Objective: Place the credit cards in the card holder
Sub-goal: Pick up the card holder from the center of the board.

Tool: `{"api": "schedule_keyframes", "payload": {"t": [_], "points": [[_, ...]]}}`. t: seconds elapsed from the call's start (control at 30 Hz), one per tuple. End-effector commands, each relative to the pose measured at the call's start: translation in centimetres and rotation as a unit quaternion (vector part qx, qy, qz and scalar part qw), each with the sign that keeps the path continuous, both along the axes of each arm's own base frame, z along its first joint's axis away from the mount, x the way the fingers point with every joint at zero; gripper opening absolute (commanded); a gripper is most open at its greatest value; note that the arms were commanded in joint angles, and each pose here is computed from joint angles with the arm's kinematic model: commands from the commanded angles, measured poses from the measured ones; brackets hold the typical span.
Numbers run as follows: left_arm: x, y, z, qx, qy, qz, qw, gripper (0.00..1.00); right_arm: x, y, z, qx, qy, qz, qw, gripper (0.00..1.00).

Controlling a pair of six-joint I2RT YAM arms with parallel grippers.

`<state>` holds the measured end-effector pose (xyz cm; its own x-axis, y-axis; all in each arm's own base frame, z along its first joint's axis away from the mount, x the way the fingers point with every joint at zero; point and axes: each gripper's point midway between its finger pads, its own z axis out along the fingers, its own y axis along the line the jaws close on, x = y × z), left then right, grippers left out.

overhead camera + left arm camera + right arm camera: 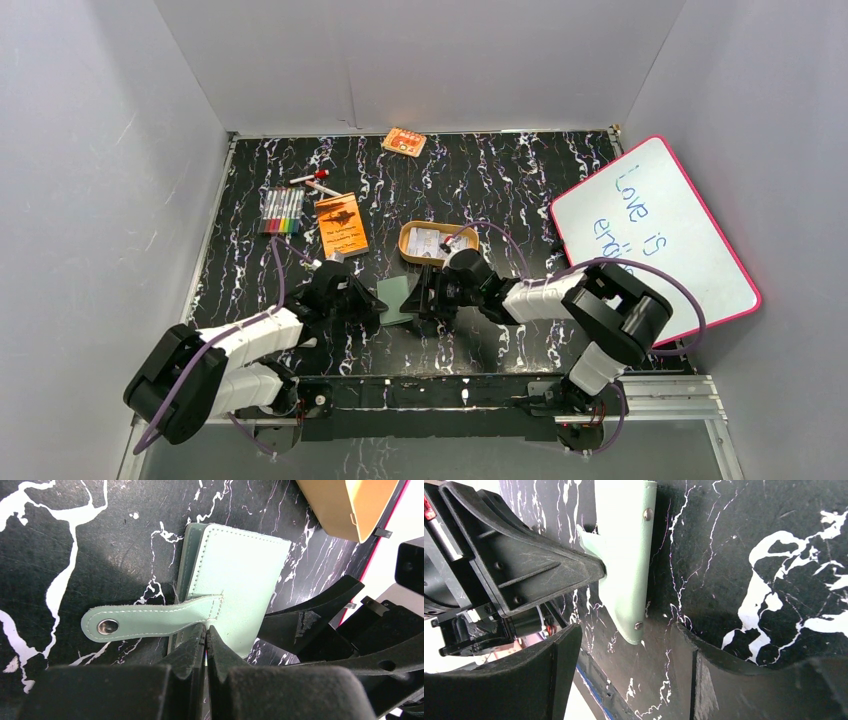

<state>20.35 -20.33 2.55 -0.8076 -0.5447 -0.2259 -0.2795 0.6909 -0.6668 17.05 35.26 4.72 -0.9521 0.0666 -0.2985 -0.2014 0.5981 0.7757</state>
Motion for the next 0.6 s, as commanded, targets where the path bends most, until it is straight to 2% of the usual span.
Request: {"api": "schedule_keyframes", "payload": {"t": [0.0,0.33,0.43,0.57], "points": [[-3.7,4.3,-5.2,0.093,0.083,0.017,0.992,0.0,1.8,0.9,1.6,0.05,-0.031,-0.036,0.998,0.73],[-4.2,4.7,-5.8,0.09,0.092,0.022,0.991,0.0,2.2,3.1,1.7,0.077,-0.031,-0.018,0.996,0.65],[-4.3,4.7,-5.9,0.089,0.095,0.023,0.991,0.0,2.1,3.8,1.8,0.082,-0.031,-0.01,0.996,0.6],[-4.5,4.8,-6.0,0.085,0.098,0.024,0.991,0.0,1.9,4.2,1.5,0.084,-0.029,-0.006,0.996,0.48]]}}
